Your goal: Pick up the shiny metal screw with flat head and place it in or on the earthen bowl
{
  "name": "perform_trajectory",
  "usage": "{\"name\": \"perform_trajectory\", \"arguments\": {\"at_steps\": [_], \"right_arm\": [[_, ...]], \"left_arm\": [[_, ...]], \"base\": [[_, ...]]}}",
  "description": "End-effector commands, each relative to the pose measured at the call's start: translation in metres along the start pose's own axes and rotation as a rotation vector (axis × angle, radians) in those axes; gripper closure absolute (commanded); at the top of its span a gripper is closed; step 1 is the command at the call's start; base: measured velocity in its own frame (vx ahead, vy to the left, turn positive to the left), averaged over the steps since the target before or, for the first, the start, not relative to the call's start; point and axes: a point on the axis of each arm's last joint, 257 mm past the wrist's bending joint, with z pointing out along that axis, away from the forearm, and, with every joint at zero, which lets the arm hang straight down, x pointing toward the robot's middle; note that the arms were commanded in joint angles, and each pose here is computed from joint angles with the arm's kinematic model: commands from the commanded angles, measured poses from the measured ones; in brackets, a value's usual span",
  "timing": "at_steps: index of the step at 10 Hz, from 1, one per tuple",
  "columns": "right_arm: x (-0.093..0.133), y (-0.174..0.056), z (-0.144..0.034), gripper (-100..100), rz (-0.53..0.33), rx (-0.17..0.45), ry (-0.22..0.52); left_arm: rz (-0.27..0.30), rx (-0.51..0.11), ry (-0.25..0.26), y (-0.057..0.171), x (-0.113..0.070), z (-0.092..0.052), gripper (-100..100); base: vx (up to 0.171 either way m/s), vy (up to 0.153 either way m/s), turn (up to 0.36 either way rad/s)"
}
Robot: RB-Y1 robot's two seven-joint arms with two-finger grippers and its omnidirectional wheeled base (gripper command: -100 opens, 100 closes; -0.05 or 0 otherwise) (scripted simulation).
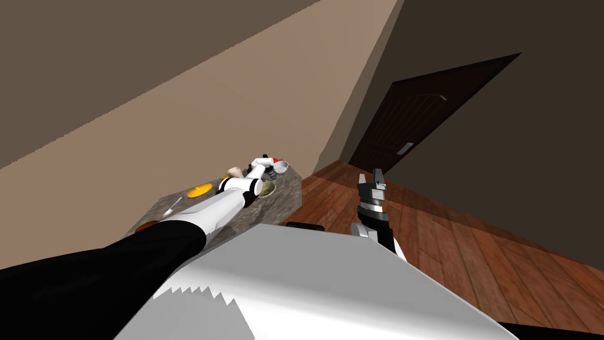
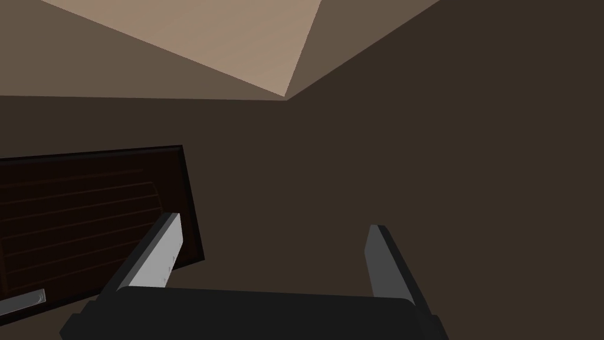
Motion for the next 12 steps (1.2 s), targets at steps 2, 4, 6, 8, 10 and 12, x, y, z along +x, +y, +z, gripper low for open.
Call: {"name": "perform_trajectory", "arguments": {"at_steps": [2, 4, 6, 8, 10, 12], "right_arm": [[0.0, 0.0, 0.0, 0, 0.0, 0.0, 0.0], [0.0, 0.0, 0.0, 0, 0.0, 0.0, 0.0], [0.0, 0.0, 0.0, 0, 0.0, 0.0, 0.0], [0.0, 0.0, 0.0, 0, 0.0, 0.0, 0.0], [0.0, 0.0, 0.0, 0, 0.0, 0.0, 0.0], [0.0, 0.0, 0.0, 0, 0.0, 0.0, 0.0]], "left_arm": [[-0.014, 0.063, 0.029, -0.028, 0.008, -0.022, 100], [-0.024, 0.1, 0.032, -0.044, 0.012, -0.038, 100], [-0.046, 0.144, 0.024, -0.063, 0.014, -0.061, 100], [-0.075, 0.169, 0.007, -0.075, 0.011, -0.078, 100], [-0.115, 0.189, -0.016, -0.086, 0.003, -0.094, 100], [-0.131, 0.194, -0.024, -0.089, 0.0, -0.098, 100]], "base": [[-0.06, -0.11, 0.041], [-0.074, -0.088, 0.039], [-0.059, -0.047, 0.019], [-0.118, -0.085, 0.037], [-0.132, -0.088, 0.046], [-0.057, -0.042, 0.027]]}}
